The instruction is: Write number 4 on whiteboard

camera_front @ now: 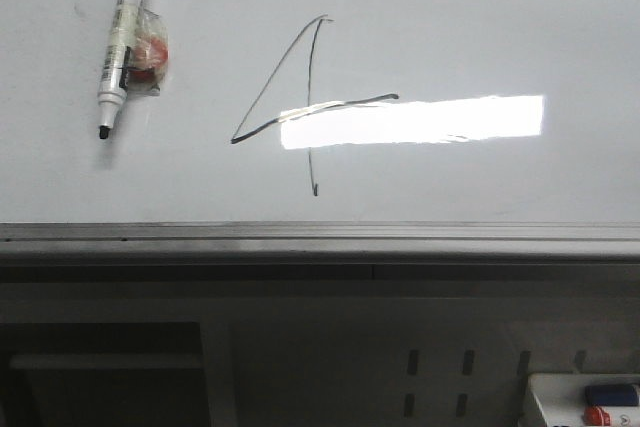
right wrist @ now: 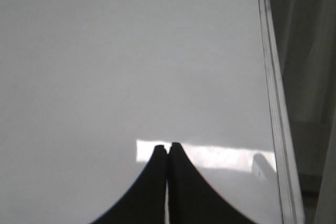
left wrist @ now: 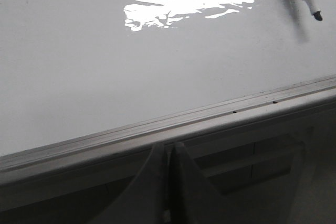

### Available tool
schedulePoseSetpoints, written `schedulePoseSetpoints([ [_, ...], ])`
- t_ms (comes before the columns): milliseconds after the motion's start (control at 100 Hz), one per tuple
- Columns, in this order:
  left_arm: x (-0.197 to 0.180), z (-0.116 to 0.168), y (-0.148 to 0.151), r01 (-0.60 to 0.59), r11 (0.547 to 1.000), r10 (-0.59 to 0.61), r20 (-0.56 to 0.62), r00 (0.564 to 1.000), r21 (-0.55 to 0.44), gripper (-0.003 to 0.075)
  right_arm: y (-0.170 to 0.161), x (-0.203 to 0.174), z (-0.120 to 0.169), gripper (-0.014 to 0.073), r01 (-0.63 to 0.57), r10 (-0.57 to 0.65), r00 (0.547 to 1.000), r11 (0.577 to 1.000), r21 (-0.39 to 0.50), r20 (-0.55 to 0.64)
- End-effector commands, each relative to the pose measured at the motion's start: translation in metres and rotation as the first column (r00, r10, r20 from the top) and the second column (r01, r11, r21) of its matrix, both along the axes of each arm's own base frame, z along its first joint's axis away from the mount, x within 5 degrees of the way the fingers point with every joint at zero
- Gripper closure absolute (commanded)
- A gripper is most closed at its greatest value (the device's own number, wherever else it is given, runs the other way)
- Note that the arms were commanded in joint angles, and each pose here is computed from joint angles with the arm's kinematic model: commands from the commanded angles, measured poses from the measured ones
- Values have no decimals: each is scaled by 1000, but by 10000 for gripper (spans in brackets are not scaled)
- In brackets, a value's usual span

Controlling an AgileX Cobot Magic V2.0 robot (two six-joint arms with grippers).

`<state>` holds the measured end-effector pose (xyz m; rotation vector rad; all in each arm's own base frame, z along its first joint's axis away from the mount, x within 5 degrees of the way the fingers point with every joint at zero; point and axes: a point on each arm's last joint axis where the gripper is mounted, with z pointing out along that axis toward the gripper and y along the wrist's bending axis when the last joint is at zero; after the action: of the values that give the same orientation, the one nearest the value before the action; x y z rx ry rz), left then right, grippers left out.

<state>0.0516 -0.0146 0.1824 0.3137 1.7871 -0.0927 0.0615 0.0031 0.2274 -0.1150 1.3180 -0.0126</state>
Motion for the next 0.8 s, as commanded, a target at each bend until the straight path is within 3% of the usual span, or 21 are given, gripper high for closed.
schedulePoseSetpoints([
  [0, 1, -6, 0, -13, 999, 14, 35, 999, -33, 741, 1, 3, -16, 649, 17, -14, 993, 1000, 23, -117],
  [200, 1, -6, 0, -13, 999, 14, 35, 999, -33, 741, -3, 4, -27, 649, 76, -66, 968, 997, 31, -241],
  [340, 1, -6, 0, -13, 999, 14, 35, 999, -33, 741, -6, 3, -40, 649, 118, -102, 922, 993, 22, -374],
  [540, 1, -6, 0, -13, 999, 14, 35, 999, -33, 741, -10, -3, -51, 649, 163, -141, 870, 987, 6, -473],
  [600, 1, -6, 0, -13, 999, 14, 35, 999, -33, 741, -11, -6, -54, 649, 178, -154, 856, 984, 2, -494],
  [790, 1, -6, 0, -13, 999, 14, 35, 999, -33, 741, -12, -8, -53, 649, 181, -158, 870, 984, 4, -467],
])
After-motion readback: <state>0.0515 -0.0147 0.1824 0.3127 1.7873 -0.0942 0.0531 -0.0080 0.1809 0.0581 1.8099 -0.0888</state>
